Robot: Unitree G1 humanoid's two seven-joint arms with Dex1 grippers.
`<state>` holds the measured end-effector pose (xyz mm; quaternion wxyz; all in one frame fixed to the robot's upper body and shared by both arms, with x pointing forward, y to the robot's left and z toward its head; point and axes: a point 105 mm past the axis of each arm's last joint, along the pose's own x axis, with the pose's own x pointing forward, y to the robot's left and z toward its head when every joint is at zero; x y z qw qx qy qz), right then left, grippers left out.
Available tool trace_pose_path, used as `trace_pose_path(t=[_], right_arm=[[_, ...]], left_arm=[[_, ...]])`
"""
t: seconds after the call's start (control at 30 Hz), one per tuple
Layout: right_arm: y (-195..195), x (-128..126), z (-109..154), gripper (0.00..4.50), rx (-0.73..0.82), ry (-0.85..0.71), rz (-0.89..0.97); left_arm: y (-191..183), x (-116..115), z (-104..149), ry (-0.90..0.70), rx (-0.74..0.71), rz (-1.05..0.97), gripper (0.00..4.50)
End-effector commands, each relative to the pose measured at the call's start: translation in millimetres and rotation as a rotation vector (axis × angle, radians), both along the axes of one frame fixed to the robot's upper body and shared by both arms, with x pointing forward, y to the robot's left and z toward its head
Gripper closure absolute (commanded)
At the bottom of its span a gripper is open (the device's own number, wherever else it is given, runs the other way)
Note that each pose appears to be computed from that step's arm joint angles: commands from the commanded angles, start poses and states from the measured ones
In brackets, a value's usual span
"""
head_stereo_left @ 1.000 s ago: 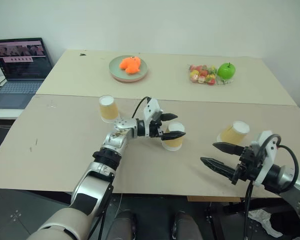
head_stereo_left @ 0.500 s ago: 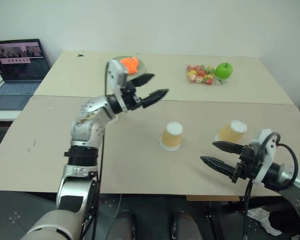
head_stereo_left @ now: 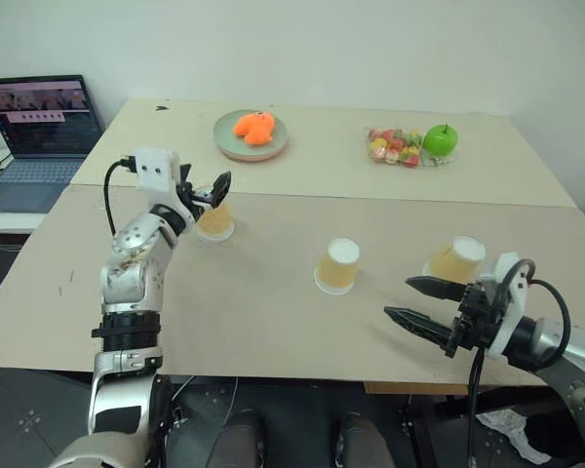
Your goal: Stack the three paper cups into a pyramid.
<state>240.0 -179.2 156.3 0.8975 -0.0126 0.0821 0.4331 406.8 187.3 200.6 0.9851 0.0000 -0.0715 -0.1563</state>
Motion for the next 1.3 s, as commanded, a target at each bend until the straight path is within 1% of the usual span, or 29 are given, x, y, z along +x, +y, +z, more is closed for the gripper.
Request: trace_pose_path(t=[0.03, 0.2, 0.27, 0.3, 0.37, 0.4, 0.47, 0.77, 0.9, 1.03, 1.23, 1.3], right_arm=[[2.0, 1.2, 10.7, 0.0, 0.004, -0.064, 0.007], [2.0, 0.7, 10.6, 0.0, 0.0, -0.072, 0.002], [1.0, 3.1, 14.9, 0.0, 0.005, -0.098, -0.011], [0.8, 4.5, 20.1, 0.0, 0.021, -0.117, -0.018], [2.9, 4.6, 41.5, 0.0, 0.125, -0.157, -0.012], [3.6, 3.9, 47.7, 0.0, 0.152, -0.167, -0.005], [3.7, 3.1, 51.9, 0.0, 0.159, -0.172, -0.002], [4.9, 3.6, 47.4, 0.0, 0.136, -0.158, -0.009], [5.0, 3.0, 46.2, 0.0, 0.136, -0.156, -0.016], [5.5, 4.0, 44.1, 0.0, 0.13, -0.152, -0.024], [4.8, 4.6, 44.4, 0.0, 0.129, -0.152, -0.032], [4.1, 4.8, 44.6, 0.0, 0.125, -0.154, -0.035]], left_arm=[[3.7, 0.5, 7.1, -0.057, 0.053, 0.007, 0.02], [8.1, 7.1, 1.2, -0.043, 0.046, 0.012, 0.02], [9.2, 11.1, 0.4, -0.038, 0.036, 0.014, 0.02], [9.8, 13.1, 0.4, -0.038, 0.03, 0.016, 0.02], [9.9, 17.4, 2.1, -0.041, 0.022, 0.021, 0.02], [9.5, 18.8, 2.9, -0.044, 0.017, 0.022, 0.02], [7.8, 21.4, 3.6, -0.046, 0.013, 0.02, 0.02], [-2.2, 27.7, 1.2, -0.036, 0.004, -0.016, 0.02], [-5.3, 23.6, -9.5, -0.02, 0.034, -0.035, 0.02], [-4.5, 25.2, -20.2, 0.009, 0.05, -0.02, 0.02], [-3.0, 26.1, -29.6, 0.026, 0.07, -0.009, 0.02], [-2.3, 27.2, -30.1, 0.026, 0.065, -0.005, 0.54]])
